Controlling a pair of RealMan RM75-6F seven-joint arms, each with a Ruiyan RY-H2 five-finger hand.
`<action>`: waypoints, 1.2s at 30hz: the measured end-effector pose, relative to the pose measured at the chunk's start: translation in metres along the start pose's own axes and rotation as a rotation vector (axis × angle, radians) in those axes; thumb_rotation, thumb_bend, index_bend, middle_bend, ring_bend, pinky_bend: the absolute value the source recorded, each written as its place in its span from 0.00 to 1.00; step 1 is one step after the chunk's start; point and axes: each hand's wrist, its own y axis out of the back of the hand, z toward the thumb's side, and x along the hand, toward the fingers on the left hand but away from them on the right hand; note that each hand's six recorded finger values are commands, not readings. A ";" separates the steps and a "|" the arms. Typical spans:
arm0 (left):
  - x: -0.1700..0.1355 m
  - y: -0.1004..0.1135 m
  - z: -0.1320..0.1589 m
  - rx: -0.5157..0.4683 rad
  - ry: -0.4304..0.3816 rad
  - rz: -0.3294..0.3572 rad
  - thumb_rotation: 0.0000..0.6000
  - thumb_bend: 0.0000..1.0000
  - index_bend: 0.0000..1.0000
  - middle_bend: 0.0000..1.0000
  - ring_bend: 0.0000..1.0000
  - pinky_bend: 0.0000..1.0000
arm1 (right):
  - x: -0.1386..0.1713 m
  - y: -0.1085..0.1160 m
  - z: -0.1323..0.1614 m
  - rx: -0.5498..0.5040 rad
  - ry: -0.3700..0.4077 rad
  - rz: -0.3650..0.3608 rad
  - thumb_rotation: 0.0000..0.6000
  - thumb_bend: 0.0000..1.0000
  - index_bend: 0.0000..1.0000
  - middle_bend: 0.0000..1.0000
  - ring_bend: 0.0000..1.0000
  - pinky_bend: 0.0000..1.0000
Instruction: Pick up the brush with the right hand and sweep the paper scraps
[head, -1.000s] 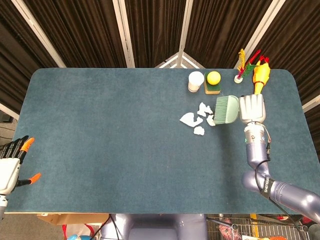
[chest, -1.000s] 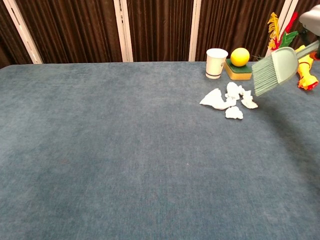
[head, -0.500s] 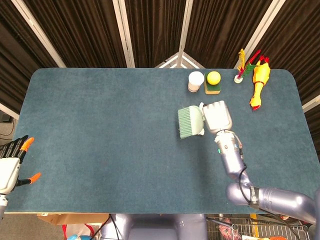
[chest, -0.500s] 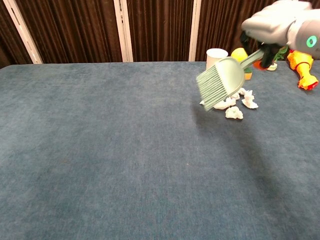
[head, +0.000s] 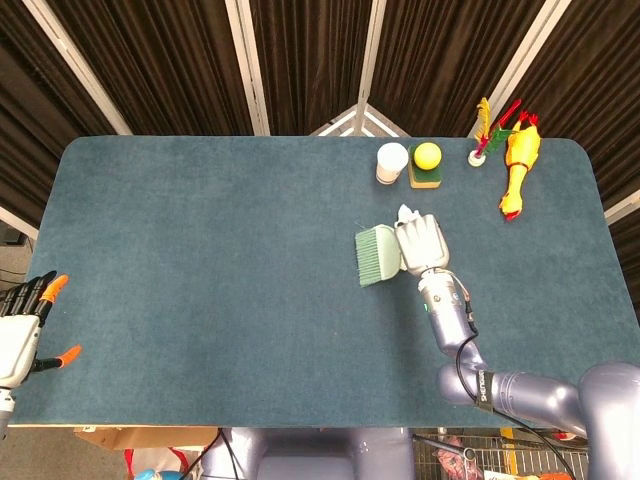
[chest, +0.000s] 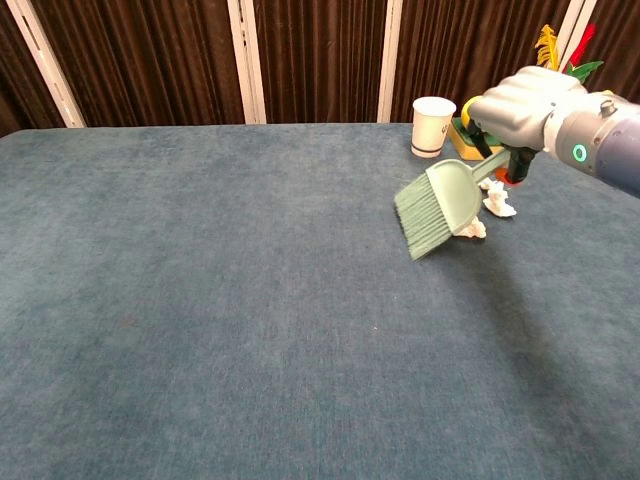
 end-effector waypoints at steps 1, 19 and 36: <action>0.000 0.000 0.000 0.000 0.000 0.000 1.00 0.00 0.00 0.00 0.00 0.01 | -0.002 -0.004 -0.003 0.009 -0.009 0.004 1.00 0.48 0.88 0.91 0.96 0.90; -0.001 0.000 0.003 -0.002 -0.007 0.000 1.00 0.00 0.00 0.00 0.00 0.01 | -0.004 -0.033 -0.127 0.167 -0.282 0.059 1.00 0.49 0.88 0.91 0.96 0.90; 0.000 -0.001 0.004 0.003 -0.008 0.004 1.00 0.00 0.00 0.00 0.00 0.01 | 0.011 0.032 -0.095 0.063 -0.154 -0.073 1.00 0.49 0.88 0.91 0.96 0.90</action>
